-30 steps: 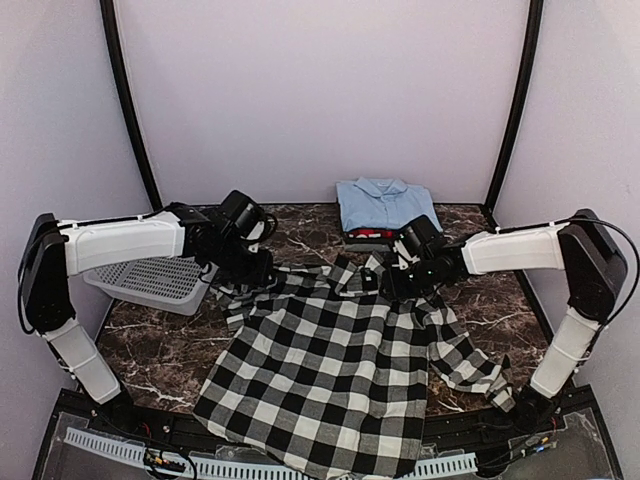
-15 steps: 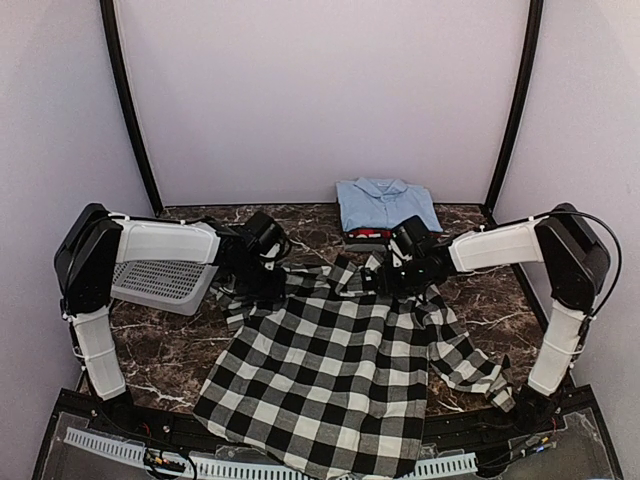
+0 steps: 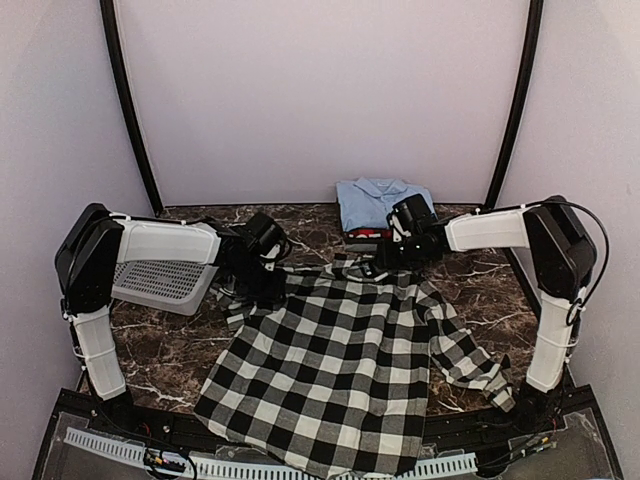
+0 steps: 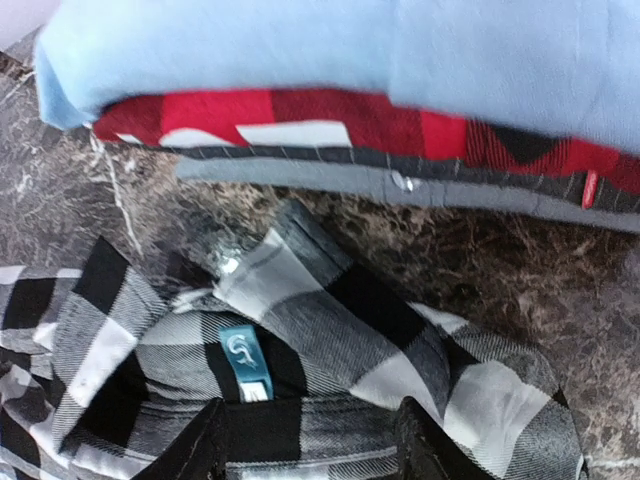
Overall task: Fold and stack the long sleeve shirts
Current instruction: Flatten out the crumpled shirt at the center of the board.
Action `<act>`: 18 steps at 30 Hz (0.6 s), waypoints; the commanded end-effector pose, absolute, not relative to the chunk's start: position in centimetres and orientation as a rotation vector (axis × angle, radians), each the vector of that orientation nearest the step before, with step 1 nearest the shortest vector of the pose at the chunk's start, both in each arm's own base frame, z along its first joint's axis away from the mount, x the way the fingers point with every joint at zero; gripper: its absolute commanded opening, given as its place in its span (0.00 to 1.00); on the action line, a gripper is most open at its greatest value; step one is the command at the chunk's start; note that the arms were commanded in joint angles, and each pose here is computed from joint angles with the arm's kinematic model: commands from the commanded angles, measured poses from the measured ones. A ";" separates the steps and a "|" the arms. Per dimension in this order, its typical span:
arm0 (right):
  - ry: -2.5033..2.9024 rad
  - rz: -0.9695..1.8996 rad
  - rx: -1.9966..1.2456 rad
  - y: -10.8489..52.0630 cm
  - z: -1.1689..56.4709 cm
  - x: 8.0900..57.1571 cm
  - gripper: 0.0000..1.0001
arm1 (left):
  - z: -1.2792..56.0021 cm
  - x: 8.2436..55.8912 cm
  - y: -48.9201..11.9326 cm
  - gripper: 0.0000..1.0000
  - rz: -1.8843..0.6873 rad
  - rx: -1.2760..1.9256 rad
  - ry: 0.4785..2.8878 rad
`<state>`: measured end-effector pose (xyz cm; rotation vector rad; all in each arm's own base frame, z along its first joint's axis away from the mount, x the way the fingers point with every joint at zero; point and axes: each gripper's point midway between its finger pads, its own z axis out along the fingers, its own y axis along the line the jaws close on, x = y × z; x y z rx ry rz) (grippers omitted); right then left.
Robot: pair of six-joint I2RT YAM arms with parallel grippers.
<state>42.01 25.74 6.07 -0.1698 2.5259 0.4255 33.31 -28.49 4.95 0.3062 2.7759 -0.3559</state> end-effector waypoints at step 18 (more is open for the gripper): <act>2.321 0.477 -0.680 33.0 9.7 35.8 0.65 | 9.8 34.4 -34.3 0.37 -0.598 0.382 2.669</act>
